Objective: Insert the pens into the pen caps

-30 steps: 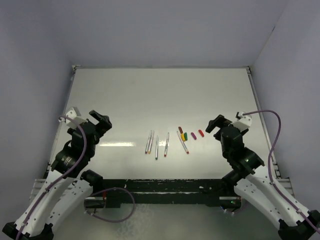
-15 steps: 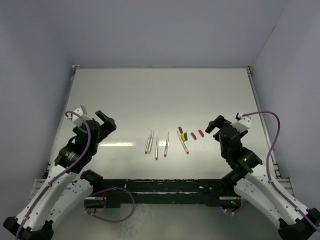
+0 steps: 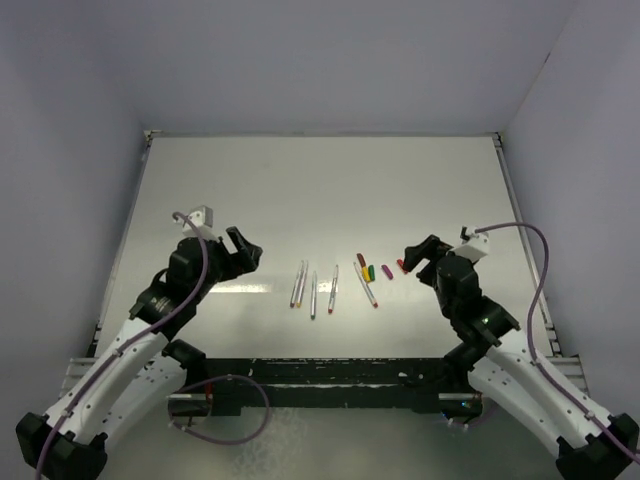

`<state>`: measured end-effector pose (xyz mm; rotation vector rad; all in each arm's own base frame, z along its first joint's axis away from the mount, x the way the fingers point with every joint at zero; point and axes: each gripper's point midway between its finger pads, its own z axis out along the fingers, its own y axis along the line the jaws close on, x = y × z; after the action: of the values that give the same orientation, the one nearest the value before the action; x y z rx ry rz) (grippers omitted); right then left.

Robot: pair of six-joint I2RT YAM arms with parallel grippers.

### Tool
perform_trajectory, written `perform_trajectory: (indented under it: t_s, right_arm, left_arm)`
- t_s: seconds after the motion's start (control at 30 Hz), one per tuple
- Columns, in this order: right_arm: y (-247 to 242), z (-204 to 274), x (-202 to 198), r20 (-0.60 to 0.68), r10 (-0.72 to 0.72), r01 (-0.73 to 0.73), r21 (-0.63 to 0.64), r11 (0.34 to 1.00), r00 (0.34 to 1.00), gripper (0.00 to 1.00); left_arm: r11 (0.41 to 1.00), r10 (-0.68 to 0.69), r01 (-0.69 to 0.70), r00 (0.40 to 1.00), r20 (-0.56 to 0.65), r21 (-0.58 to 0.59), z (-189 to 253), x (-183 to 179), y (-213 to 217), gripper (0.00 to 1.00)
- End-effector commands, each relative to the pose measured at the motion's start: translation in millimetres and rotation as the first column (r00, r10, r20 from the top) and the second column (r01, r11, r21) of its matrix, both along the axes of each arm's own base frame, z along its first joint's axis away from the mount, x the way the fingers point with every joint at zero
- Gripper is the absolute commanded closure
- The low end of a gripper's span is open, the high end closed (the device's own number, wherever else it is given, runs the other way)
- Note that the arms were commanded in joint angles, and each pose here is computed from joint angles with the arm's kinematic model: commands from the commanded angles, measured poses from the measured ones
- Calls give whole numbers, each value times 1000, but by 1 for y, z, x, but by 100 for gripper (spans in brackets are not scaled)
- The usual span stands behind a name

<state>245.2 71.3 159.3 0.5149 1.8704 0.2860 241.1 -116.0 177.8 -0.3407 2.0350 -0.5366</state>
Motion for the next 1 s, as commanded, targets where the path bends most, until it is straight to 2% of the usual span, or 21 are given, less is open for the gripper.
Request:
perform_trajectory:
  t_s: [0.0,0.2,0.27,0.33,0.43,0.47,0.5,0.57,0.6,0.63,0.7,0.77,0.83,0.9,0.93,0.97]
  right_arm:
    - [37,-3,11,5,146,-146,55,988,989,18]
    - [39,-19,17,-80,141,-141,11,990,987,17]
    - [35,-27,13,-128,121,-122,-3,992,984,14]
    - [40,-29,11,-146,159,-162,-8,987,976,12]
    - [39,-31,10,-162,173,-182,-44,982,971,14]
    - [39,-31,10,-168,181,-193,-56,980,969,19]
    - [39,-30,10,-171,185,-199,-66,978,968,30]
    - [35,-28,10,-174,162,-177,-78,981,971,78]
    - [33,-26,11,-168,150,-165,-83,983,974,92]
    - [32,-25,12,-162,147,-163,-87,983,976,97]
    - [30,-22,12,-154,148,-165,-100,981,977,97]
    - [32,-10,17,-102,176,-189,-128,974,979,90]
    - [40,-1,19,-60,232,-238,-127,963,971,74]
    - [45,2,19,-41,251,-254,-107,961,967,69]
    - [46,2,18,-40,260,-263,-106,959,965,68]
    - [47,1,16,-42,276,-279,-112,954,960,68]
  left_arm:
    - [987,-161,160,987,31,23,12,11,-28,12]
    - [958,-287,286,956,64,12,6,10,-50,8]
    - [954,-301,301,953,42,10,-1,10,-53,7]
    - [951,-308,308,951,3,13,-12,11,-54,6]
    - [943,-332,333,942,-45,4,-29,9,-59,7]
    - [939,-343,343,938,-53,-1,-34,7,-61,8]
    - [936,-352,352,935,-52,-5,-35,7,-63,9]
    - [934,-356,357,932,-66,-1,-43,5,-62,12]
    - [934,-355,356,932,-69,5,-44,4,-62,14]
    - [935,-353,355,933,-71,13,-45,4,-61,18]
    - [933,-357,359,932,-61,29,-44,5,-61,25]
    - [929,-366,369,929,-52,39,-43,4,-63,35]
    - [925,-376,378,925,-51,39,-45,2,-67,48]
    - [925,-376,378,925,-50,26,-47,-2,-72,90]
    - [923,-383,384,923,-46,23,-48,-4,-76,98]
    - [915,-402,402,915,-38,20,-49,-9,-84,100]
